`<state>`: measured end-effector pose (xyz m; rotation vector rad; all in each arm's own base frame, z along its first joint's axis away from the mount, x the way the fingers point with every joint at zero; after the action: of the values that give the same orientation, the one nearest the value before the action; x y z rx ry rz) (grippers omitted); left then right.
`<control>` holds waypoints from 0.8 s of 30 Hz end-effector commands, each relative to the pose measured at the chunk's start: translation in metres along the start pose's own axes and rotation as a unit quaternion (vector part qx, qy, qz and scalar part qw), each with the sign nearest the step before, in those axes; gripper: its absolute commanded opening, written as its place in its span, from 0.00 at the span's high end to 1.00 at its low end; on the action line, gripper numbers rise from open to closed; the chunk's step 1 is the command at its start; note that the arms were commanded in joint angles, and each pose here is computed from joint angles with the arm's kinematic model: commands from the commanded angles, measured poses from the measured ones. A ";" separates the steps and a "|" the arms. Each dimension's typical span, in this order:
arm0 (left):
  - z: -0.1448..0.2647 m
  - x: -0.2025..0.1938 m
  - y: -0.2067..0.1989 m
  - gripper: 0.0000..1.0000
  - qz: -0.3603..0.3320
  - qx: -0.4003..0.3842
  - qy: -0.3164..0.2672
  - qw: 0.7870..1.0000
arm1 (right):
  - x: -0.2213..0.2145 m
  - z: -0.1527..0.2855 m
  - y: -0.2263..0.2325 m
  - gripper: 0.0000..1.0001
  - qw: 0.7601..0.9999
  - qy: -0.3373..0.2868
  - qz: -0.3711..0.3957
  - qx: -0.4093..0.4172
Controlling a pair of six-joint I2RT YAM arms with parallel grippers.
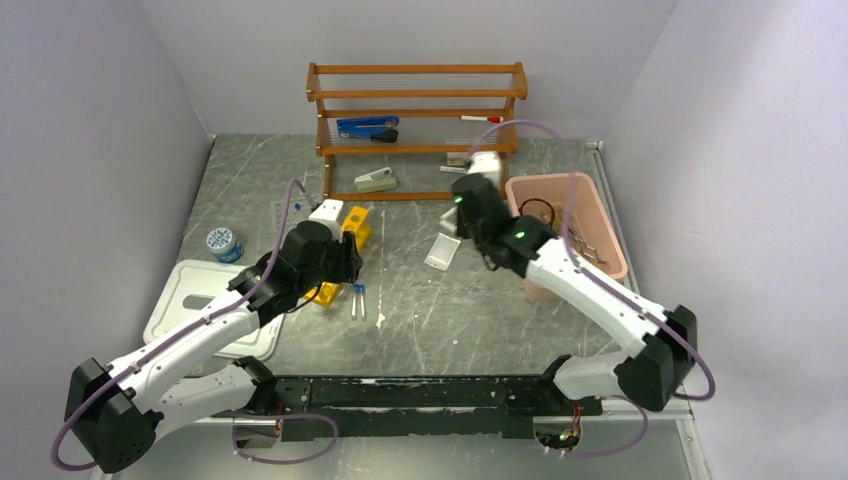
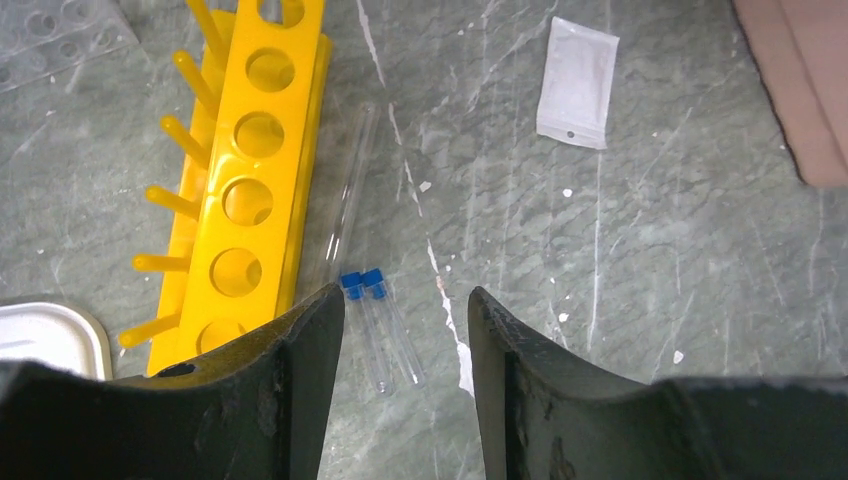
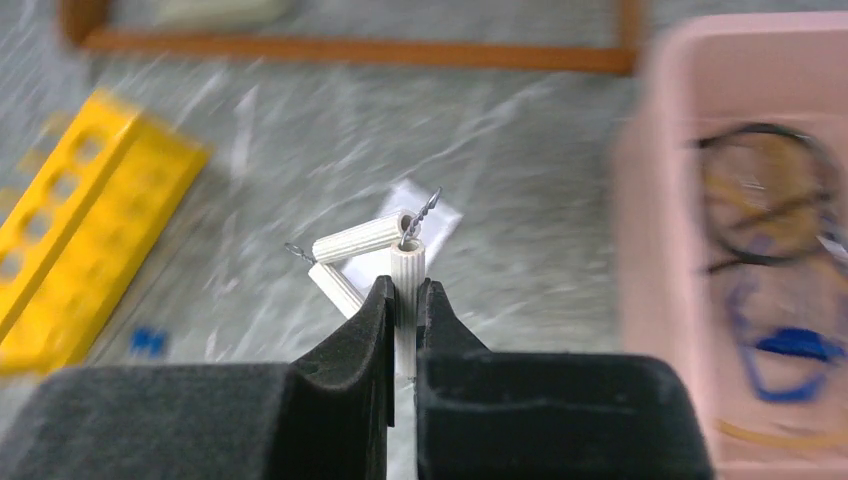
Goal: Organize the chemistry lab equipment
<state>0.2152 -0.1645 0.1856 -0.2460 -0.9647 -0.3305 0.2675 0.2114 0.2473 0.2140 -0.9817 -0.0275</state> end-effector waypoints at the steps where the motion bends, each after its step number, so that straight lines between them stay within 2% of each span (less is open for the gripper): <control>1: 0.002 0.011 -0.006 0.46 -0.006 -0.029 -0.030 0.999 | 0.056 0.022 -0.083 1.00 0.983 -0.089 -0.098 -0.124; 4: 0.002 0.011 -0.008 0.46 -0.008 -0.035 -0.028 0.999 | 0.073 0.039 -0.129 1.00 0.964 -0.132 -0.144 -0.180; 7: 0.000 0.010 -0.009 0.46 -0.007 -0.040 -0.027 0.999 | 0.073 0.044 -0.167 1.00 0.943 -0.143 -0.179 -0.241; 16: -0.001 0.008 -0.011 0.46 -0.014 -0.046 -0.023 0.999 | 0.019 0.023 -0.248 1.00 0.884 -0.077 -0.266 -0.377; 24: -0.007 0.007 -0.012 0.45 -0.017 -0.048 -0.018 0.999 | -0.019 -0.007 -0.277 1.00 0.886 -0.018 -0.278 -0.371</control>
<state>0.2157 -0.1741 0.1876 -0.3021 -0.9737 -0.3841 0.2721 -0.0506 0.1857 -0.2670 -0.8540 -0.9129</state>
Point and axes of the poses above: each gripper's point midway between its finger pads, its own z axis back along the fingers, its own y axis along the line the jaws close on, x = y × z, the point moved 5 cm from there along z, back along the fingers, and after that the axes turned 12 degrees about -z, right-handed, at the moved point
